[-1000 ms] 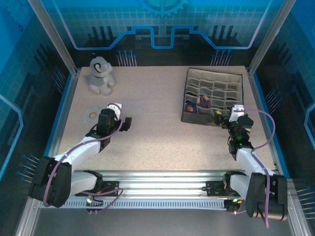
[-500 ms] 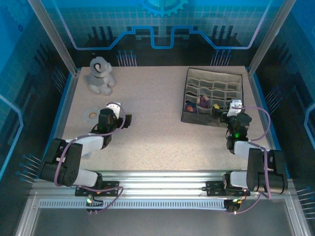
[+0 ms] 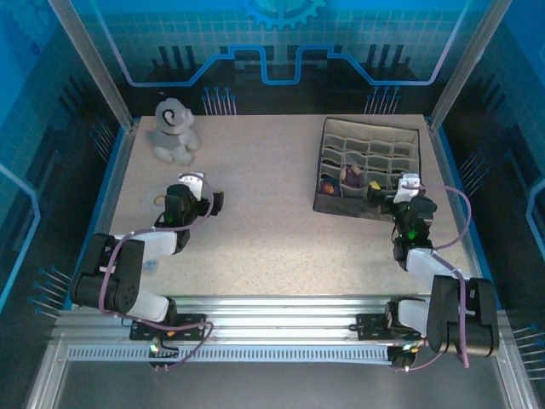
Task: Roll the socks
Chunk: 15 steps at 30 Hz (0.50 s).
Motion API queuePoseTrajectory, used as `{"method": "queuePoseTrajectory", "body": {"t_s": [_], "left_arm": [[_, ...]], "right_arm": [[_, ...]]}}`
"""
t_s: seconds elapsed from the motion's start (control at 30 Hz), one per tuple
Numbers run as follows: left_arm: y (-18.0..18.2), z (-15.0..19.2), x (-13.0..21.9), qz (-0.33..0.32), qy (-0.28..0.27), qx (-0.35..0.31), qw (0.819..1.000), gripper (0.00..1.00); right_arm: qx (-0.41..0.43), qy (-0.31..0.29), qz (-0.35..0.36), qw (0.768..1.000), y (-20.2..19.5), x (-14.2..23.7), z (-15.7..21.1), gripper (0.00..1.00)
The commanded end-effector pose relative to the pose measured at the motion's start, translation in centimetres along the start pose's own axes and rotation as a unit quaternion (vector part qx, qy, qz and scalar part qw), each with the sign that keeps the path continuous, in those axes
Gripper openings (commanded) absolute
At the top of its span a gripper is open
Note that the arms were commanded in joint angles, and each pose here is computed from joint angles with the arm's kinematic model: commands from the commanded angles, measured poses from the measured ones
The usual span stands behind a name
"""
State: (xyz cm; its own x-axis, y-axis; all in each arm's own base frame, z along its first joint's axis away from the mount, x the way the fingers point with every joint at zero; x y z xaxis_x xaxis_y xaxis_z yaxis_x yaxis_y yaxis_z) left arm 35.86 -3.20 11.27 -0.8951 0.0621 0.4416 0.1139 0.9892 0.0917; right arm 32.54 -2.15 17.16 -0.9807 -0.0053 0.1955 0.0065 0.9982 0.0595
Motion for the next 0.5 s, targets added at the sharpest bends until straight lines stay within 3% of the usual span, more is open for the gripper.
{"method": "queuePoseTrajectory", "body": {"t_s": [0.0, 0.47], "left_arm": [[0.4, -1.1, -0.6, 0.015, -0.011, 0.016, 1.000, 0.99], [1.1, -1.1, -1.5, 0.043, 0.013, 0.044, 0.998, 0.99]], "right_arm": [[0.022, 0.010, -0.028, 0.999, 1.5, 0.2, 0.3, 1.00], [0.019, 0.031, -0.051, 0.998, 3.2, -0.6, 2.0, 1.00]]}}
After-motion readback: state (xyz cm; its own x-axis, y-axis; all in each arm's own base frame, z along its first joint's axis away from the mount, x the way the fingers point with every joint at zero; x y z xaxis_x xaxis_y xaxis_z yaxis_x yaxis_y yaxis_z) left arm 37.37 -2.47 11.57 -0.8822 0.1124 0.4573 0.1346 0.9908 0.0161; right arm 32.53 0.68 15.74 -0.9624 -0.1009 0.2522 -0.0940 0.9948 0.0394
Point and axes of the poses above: each hand's point on the last joint's axis, 136 mm out from that joint toward the fingers, its own x axis back along the fingers, its own y axis along the line the jaws close on, z = x × y, the point moved 4 cm from there along x, back along the fingers, and after that the axes turned 4 degrees about -x, right-handed, at the moved point
